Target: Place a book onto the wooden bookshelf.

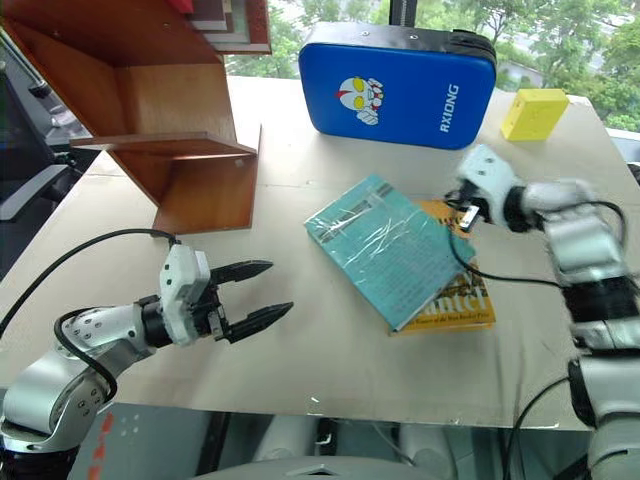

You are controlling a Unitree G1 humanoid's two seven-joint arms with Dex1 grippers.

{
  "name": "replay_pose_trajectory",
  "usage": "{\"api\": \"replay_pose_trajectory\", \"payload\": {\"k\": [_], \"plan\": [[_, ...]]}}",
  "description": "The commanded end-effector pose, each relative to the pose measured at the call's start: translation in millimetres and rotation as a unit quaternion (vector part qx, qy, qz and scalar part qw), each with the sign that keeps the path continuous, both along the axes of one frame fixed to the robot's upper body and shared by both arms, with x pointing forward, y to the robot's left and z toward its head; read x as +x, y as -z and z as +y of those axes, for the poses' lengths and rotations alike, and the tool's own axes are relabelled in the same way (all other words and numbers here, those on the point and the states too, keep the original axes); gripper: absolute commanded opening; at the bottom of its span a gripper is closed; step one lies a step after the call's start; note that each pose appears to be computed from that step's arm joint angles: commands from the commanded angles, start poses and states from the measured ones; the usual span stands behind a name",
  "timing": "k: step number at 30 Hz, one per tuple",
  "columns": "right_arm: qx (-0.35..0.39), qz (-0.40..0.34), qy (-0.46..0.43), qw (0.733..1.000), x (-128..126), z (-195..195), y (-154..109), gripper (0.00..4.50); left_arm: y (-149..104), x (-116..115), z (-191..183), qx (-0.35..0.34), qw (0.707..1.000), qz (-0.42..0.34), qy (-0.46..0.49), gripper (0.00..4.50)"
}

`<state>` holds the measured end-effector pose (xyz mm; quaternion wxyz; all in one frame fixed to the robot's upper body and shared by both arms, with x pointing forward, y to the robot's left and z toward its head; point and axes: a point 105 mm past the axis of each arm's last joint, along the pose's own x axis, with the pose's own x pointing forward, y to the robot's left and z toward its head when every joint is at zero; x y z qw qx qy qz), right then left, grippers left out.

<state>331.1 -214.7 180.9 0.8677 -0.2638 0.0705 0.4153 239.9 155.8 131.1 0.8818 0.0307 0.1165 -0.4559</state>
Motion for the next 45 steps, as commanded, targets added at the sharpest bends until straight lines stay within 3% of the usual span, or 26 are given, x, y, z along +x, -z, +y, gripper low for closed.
{"api": "replay_pose_trajectory", "payload": {"k": [1,3,7,15,24,29,32,35,40,42,45], "plan": [[0.069,-0.026,-0.082,0.994,-71,-12,-28,1.76,7,0,1,-0.06,0.991,0.116,-0.01,4.5],[0.085,-0.013,-0.097,0.992,-102,-14,-25,2.69,7,3,2,-0.101,0.981,0.166,-0.023,4.5],[0.101,-0.015,-0.08,0.991,-132,-12,-21,4.48,10,8,0,-0.165,0.955,0.243,-0.035,4.5],[0.146,-0.014,-0.053,0.988,-149,-9,-19,4.48,27,34,-26,-0.259,0.897,0.352,-0.069,4.5],[0.145,-0.019,-0.032,0.989,-146,-3,-16,4.48,45,82,-97,-0.337,0.823,0.444,-0.113,4.5],[0.142,-0.014,-0.026,0.989,-148,0,-16,4.48,53,93,-126,-0.367,0.784,0.487,-0.113,4.5],[0.141,-0.011,-0.026,0.99,-150,3,-17,4.5,57,86,-136,-0.369,0.769,0.514,-0.095,3.71],[0.142,-0.009,-0.03,0.989,-149,6,-18,4.5,57,81,-137,-0.367,0.767,0.52,-0.087,2.36],[0.149,-0.015,-0.053,0.987,-136,15,-23,4.5,49,76,-121,-0.391,0.762,0.511,-0.081,0.48],[0.154,-0.018,-0.062,0.986,-129,18,-23,4.5,42,75,-112,-0.408,0.764,0.493,-0.082,0.1],[0.163,-0.024,-0.079,0.983,-117,23,-22,4.5,12,76,-87,-0.441,0.786,0.425,-0.081,0.1]]}}
